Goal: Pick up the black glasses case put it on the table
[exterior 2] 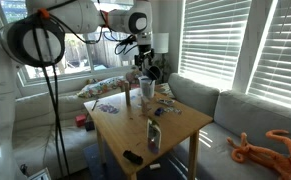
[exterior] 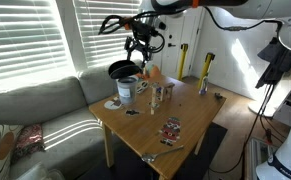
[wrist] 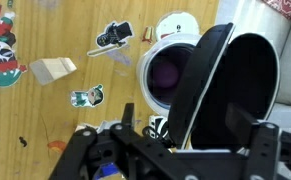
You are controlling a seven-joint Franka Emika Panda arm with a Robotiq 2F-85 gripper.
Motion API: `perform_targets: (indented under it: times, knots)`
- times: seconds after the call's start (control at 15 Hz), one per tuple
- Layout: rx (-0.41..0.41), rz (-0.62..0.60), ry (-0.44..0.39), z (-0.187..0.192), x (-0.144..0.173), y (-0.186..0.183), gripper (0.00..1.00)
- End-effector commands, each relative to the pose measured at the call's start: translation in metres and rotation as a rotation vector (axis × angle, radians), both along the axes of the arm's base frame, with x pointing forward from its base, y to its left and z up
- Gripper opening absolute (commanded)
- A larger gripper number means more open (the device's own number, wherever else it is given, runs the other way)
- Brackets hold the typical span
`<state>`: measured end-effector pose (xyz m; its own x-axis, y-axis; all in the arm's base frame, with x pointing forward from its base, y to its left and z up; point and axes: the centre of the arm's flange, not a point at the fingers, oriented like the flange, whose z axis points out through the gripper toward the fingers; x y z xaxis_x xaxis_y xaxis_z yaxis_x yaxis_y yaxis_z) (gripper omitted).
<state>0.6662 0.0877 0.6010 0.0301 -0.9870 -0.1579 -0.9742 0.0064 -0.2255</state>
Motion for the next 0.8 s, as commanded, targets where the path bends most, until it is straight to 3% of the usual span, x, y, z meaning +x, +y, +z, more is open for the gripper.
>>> perform_targets:
  times: [0.0,0.13,0.6,0.73]
  knots:
    - [0.045,-0.039,0.014,-0.004,0.028,0.008,0.87]
    - [0.049,-0.05,0.029,-0.011,0.032,0.008,0.62]
    - [0.048,-0.076,0.05,-0.018,0.029,0.007,0.12]
    - [0.049,-0.082,0.045,-0.015,0.025,0.007,0.02]
